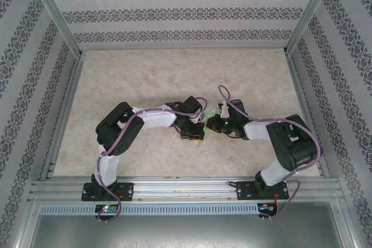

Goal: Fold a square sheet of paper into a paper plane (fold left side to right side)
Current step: Fold the wing for the fifth time at the center of the table.

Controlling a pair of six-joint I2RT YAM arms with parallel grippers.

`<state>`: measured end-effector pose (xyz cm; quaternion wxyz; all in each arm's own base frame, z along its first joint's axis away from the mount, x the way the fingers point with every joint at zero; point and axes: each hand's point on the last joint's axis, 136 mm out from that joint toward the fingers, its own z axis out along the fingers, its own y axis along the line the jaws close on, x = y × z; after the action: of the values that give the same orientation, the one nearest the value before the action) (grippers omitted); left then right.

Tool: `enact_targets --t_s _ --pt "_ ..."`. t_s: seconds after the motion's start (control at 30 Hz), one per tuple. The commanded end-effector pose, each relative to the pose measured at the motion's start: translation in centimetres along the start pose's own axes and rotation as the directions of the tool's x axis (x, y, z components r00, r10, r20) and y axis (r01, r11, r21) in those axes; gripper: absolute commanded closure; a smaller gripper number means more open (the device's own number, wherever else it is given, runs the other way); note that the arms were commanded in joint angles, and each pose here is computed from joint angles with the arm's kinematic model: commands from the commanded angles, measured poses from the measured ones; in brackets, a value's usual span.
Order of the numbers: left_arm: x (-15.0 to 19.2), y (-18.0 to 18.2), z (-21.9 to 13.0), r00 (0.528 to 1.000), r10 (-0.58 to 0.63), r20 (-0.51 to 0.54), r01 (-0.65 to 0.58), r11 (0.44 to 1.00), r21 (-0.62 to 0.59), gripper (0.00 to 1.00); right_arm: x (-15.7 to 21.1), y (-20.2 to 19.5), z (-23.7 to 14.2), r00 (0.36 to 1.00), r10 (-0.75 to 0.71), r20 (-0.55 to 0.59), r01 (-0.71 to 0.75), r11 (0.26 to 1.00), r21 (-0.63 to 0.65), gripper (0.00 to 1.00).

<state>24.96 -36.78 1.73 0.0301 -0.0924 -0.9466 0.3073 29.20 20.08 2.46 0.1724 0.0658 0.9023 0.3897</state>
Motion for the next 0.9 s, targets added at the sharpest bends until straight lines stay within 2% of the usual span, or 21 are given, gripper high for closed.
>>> enact_targets --t_s 0.0,0.5,0.87 --pt "3.4 6.6 2.6 0.991 -0.088 -0.097 0.062 0.969 -0.24 1.0 -0.2 0.4 0.5 1.0 -0.022 0.005 0.023 1.0 -0.02 1.0" --pt "3.6 7.2 2.5 0.99 -0.095 -0.109 0.061 0.958 -0.28 1.0 -0.4 -2.9 0.8 1.0 0.016 -0.02 -0.014 0.997 0.082 1.0" --pt "3.9 7.8 2.8 0.986 -0.11 -0.128 0.068 0.951 -0.301 1.0 -2.1 -3.9 0.8 0.999 0.033 -0.006 -0.032 0.994 0.108 1.0"
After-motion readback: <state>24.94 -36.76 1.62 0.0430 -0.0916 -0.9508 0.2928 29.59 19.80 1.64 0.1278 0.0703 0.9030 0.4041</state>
